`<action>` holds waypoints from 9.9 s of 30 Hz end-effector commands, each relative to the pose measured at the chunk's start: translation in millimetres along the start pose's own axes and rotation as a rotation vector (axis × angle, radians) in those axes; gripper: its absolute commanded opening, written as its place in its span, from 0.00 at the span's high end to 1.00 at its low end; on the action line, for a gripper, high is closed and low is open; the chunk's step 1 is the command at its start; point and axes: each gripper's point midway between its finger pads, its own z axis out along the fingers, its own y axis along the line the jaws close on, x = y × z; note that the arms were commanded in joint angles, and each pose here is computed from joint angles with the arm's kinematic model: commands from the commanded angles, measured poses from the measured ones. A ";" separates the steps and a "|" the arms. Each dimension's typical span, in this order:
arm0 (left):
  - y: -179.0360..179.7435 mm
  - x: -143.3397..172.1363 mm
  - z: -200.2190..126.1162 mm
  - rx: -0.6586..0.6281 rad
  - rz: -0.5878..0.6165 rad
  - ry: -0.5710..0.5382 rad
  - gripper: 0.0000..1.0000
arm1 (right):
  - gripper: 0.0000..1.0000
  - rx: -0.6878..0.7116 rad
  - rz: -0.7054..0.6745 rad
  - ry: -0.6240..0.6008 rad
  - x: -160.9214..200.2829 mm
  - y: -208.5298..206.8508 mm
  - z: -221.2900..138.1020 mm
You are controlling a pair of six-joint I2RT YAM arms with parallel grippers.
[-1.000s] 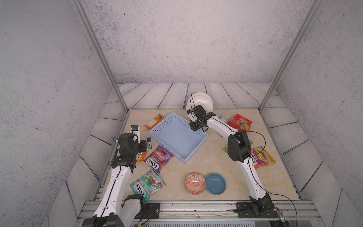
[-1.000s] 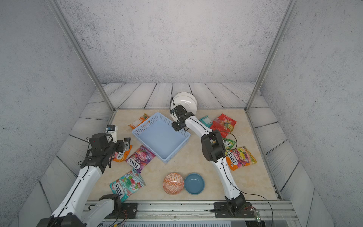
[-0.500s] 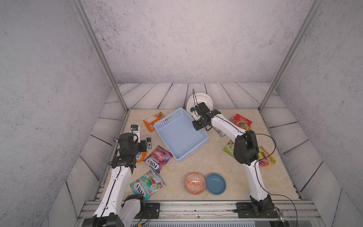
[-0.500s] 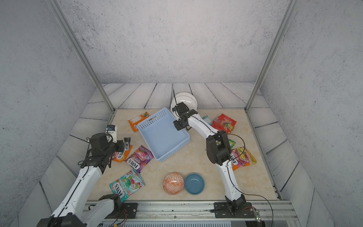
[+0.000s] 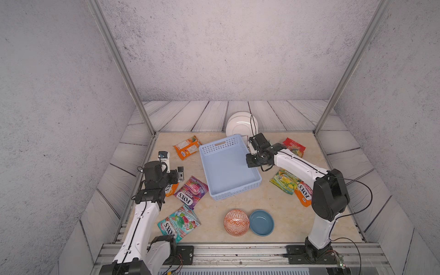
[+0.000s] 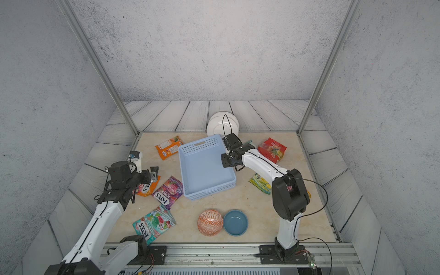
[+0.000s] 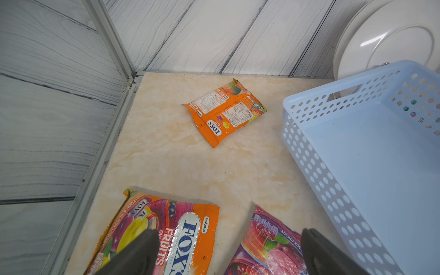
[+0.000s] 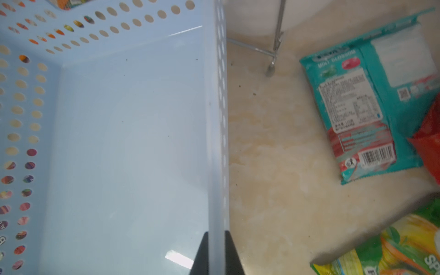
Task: Put the candies in the basket
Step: Place the basket at the center of the board, then pick up the candy at the center of the board, then place the candy in the basket.
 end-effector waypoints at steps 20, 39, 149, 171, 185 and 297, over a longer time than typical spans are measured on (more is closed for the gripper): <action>1.5 -8.5 -4.0 -0.007 0.005 -0.028 0.01 | 1.00 0.084 0.196 -0.171 27.2 -39.5 -5.5; 2.1 -7.3 -3.8 -0.009 -0.001 -0.013 0.01 | 0.95 0.154 0.165 -0.112 68.6 -64.0 13.3; -35.6 135.9 75.8 0.343 0.079 0.707 0.90 | 0.03 0.162 -0.019 -0.293 89.4 -109.4 -119.4; -77.5 14.0 26.1 0.388 0.533 0.304 1.00 | 0.03 0.211 -0.012 -0.316 88.0 -117.7 -128.0; -148.8 -62.3 -20.7 0.578 0.713 0.085 1.00 | 0.03 0.257 -0.006 -0.331 88.6 -126.1 -130.6; -204.8 -19.6 -13.7 0.602 0.498 0.131 0.01 | 0.07 0.405 0.096 -0.118 89.0 -155.9 -93.3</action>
